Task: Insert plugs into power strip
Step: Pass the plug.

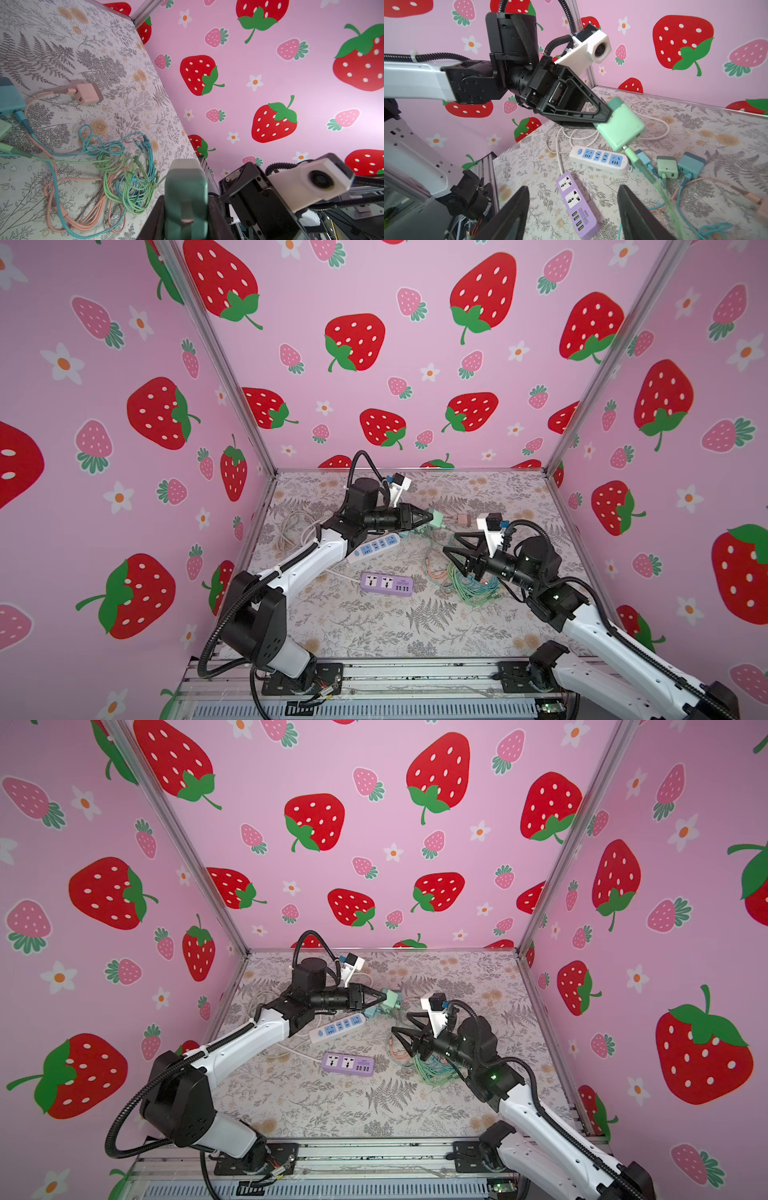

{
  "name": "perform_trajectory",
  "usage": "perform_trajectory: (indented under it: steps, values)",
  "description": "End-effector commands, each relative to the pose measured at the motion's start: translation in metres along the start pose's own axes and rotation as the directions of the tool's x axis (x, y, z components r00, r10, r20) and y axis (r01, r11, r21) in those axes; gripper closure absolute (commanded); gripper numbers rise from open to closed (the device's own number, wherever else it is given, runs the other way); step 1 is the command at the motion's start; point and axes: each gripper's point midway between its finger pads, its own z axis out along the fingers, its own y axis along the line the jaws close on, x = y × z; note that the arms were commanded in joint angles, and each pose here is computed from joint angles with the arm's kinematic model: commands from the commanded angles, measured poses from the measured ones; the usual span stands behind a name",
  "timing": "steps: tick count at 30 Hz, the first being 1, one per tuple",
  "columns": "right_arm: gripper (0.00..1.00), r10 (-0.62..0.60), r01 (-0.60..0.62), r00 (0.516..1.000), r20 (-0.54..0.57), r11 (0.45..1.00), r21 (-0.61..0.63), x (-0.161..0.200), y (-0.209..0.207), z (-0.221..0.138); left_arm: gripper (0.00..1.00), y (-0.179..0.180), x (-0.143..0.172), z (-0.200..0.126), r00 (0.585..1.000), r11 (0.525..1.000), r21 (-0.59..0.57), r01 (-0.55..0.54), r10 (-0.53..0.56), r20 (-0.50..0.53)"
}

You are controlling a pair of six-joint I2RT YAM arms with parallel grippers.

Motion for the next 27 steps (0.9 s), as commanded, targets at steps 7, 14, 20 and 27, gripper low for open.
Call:
perform_trajectory:
  steps: [7,14,20,27]
  values:
    - [0.34,0.238,-0.206,0.945,0.225,0.966,-0.156,-0.022,0.009,-0.003,1.0,-0.057,-0.021,-0.026,0.969,0.972,0.145,-0.185,0.157,0.19]
    - [0.3,0.291,-0.238,0.924,0.247,0.946,-0.222,-0.023,0.009,0.005,1.0,-0.077,-0.016,-0.033,0.96,0.941,0.248,-0.229,0.176,0.216]
    - [0.29,0.312,-0.233,0.906,0.287,0.932,-0.278,-0.037,0.013,0.008,1.0,-0.087,-0.008,-0.035,0.958,0.92,0.302,-0.251,0.191,0.212]
    - [0.32,0.3,-0.202,0.905,0.3,0.927,-0.317,-0.054,0.02,0.015,1.0,-0.091,0.0,-0.037,0.953,0.91,0.307,-0.277,0.221,0.206]
